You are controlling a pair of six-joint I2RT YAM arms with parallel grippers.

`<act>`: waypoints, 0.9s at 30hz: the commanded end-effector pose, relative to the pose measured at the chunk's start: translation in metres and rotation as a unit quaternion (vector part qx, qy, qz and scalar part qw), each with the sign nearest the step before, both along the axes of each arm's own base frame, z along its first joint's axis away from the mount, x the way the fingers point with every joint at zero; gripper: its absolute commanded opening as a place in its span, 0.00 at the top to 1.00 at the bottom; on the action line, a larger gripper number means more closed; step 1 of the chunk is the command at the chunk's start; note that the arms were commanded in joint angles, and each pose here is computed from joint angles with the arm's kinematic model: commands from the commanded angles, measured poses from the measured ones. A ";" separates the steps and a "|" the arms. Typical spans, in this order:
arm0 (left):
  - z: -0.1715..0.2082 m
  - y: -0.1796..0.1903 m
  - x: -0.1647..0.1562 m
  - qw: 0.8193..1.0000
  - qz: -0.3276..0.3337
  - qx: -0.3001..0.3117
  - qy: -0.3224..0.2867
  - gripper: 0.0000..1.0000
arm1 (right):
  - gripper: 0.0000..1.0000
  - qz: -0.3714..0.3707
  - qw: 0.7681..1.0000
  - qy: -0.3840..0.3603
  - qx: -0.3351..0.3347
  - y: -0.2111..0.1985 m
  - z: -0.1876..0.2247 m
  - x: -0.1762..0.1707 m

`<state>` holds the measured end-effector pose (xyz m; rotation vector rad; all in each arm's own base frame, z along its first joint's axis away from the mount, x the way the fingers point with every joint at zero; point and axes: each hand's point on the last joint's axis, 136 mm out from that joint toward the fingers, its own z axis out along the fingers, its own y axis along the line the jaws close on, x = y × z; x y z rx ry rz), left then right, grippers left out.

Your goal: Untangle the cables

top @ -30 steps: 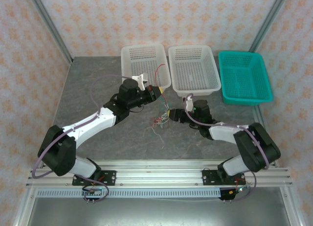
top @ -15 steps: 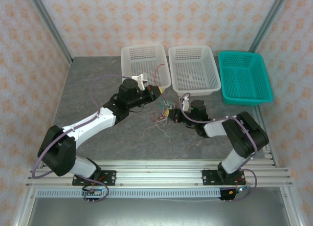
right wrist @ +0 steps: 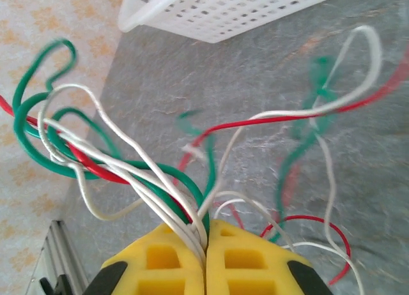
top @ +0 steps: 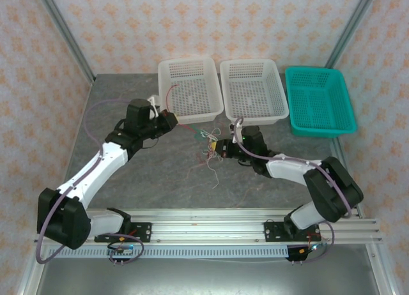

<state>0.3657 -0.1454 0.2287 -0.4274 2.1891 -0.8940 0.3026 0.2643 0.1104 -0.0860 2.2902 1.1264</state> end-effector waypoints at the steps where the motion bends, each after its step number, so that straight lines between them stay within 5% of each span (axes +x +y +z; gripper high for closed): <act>1: 0.080 0.085 0.021 0.981 0.141 0.031 -0.130 1.00 | 0.92 -0.130 0.945 0.197 -0.227 -0.107 -0.118 -0.060; 5: 0.083 0.084 0.019 0.982 0.126 0.023 -0.137 1.00 | 0.89 -0.152 0.931 0.205 -0.260 -0.120 -0.119 -0.060; 11: 0.063 0.049 0.023 0.989 0.063 -0.032 -0.129 1.00 | 0.88 -0.134 0.946 0.188 -0.227 -0.105 -0.096 -0.051; 13: 0.055 0.038 0.020 0.991 0.047 -0.022 -0.122 1.00 | 0.80 -0.126 0.954 0.164 -0.215 -0.100 -0.077 -0.046; 16: 0.054 0.033 0.015 0.992 0.038 -0.007 -0.122 1.00 | 0.48 -0.144 0.962 0.111 -0.205 -0.105 -0.041 -0.035; 20: 0.086 0.026 0.009 0.988 0.025 -0.022 -0.149 1.00 | 0.23 -0.169 0.970 0.000 -0.173 -0.109 0.030 -0.018; 27: 0.167 0.018 0.022 0.979 0.031 0.002 -0.203 1.00 | 0.12 -0.241 0.953 -0.155 -0.102 -0.121 0.128 0.012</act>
